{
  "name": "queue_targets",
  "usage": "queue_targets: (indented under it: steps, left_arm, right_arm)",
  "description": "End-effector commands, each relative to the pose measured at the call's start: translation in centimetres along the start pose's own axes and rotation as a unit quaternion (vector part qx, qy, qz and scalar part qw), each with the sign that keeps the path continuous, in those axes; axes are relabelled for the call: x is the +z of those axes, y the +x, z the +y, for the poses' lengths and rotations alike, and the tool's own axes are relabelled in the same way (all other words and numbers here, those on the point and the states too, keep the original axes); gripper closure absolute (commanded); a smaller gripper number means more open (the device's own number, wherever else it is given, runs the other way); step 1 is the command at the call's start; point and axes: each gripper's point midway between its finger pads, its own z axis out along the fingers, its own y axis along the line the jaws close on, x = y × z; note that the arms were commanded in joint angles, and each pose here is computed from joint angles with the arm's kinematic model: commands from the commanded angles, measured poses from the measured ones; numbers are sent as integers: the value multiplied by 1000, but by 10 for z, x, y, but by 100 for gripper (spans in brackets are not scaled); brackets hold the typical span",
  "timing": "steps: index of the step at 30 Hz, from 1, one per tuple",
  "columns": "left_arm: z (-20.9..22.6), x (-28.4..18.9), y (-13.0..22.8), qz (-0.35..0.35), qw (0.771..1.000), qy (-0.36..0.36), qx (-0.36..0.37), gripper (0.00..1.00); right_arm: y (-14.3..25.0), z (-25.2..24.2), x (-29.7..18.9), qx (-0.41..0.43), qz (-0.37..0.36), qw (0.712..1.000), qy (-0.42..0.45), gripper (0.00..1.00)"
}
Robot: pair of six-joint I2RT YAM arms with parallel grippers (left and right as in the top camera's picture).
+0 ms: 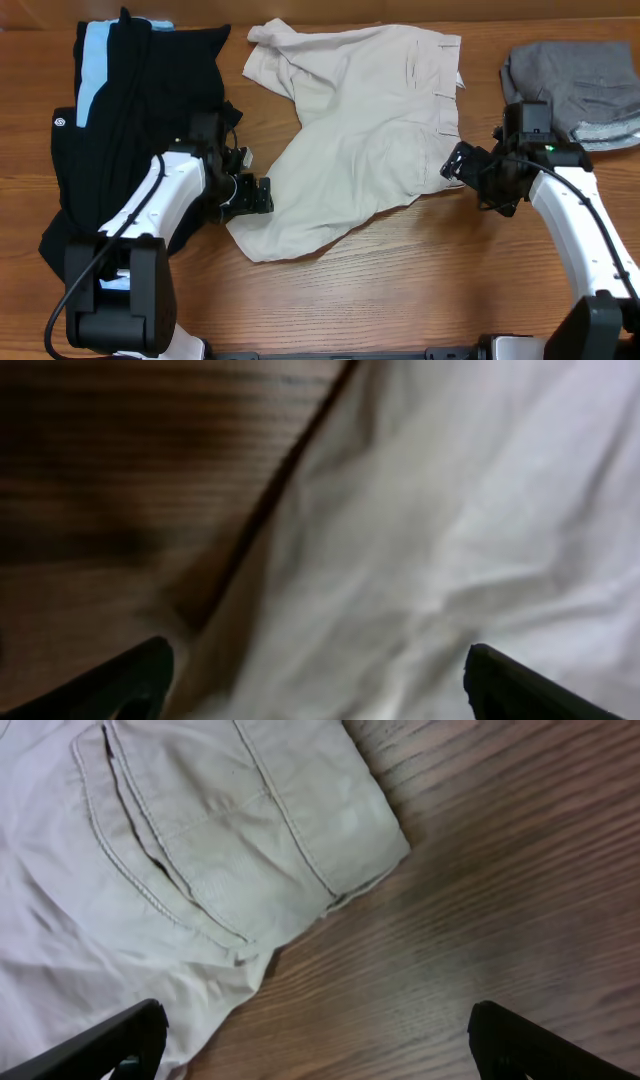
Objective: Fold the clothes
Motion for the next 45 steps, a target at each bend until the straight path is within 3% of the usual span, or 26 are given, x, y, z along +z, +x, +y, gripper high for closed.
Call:
queue_targets:
  steps: [1, 5, 8, 10, 13, 14, 18, 26, 32, 35, 36, 37, 39, 40, 45]
  left_arm:
    - [12, 11, 6, -2, 999, -31, -13, 6]
    - [23, 21, 7, -13, 999, -51, -11, 9]
    - [25, 29, 8, -22, 998, -47, -19, 19]
    - [24, 31, 7, -26, 998, -44, -26, 42]
    - [21, 31, 0, -40, 998, -34, -27, 91]
    - [18, 29, -4, -45, 998, -28, -25, 96]
    - [3, 0, -41, -91, 996, -15, -13, 96]
    - [-48, -130, -136, -244, 969, 10, 39, 96]
    - [-69, -164, -156, -296, 953, 20, 63, 96]
    - [-66, -156, -157, -290, 955, 12, 68, 89]
    - [-66, -155, -159, -292, 953, 10, 76, 83]
    - [-63, -153, -161, -293, 953, 3, 76, 63]
    - [-57, -151, -165, -297, 952, -16, 70, 11]
    - [-54, -150, -166, -297, 952, -22, 70, 0]
    - [-27, -138, -140, -232, 971, -39, 34, 0]
  right_arm:
    - [-3, 2, 1, -2, -7, 1000, -3, 0]
    - [-9, 2, 2, -3, -19, 1000, -1, 1]
    - [-11, 3, 2, -4, -23, 1000, -4, 2]
    - [-11, 3, 2, -4, -24, 1000, -4, 3]
    - [-10, 2, 2, -4, -22, 1000, -2, 4]
    - [-9, 2, 2, -3, -20, 1000, -1, 5]
    - [-7, 0, 2, -2, -15, 1000, 2, 5]
    - [-3, -1, 2, 0, -8, 1000, 5, 5]
    - [-4, -1, 2, 0, -9, 1000, 5, 5]
    - [-4, 0, 5, 0, -11, 1000, 0, 5]
    - [-3, 0, 7, 0, -10, 1000, -5, 5]
    - [-2, 1, 9, 0, -9, 1000, -8, 5]
    - [1, 0, 15, 0, -5, 1000, -14, 5]
    - [3, 0, 16, 0, -3, 1000, -14, 5]
    - [10, -3, 18, 2, 10, 1000, -13, 5]
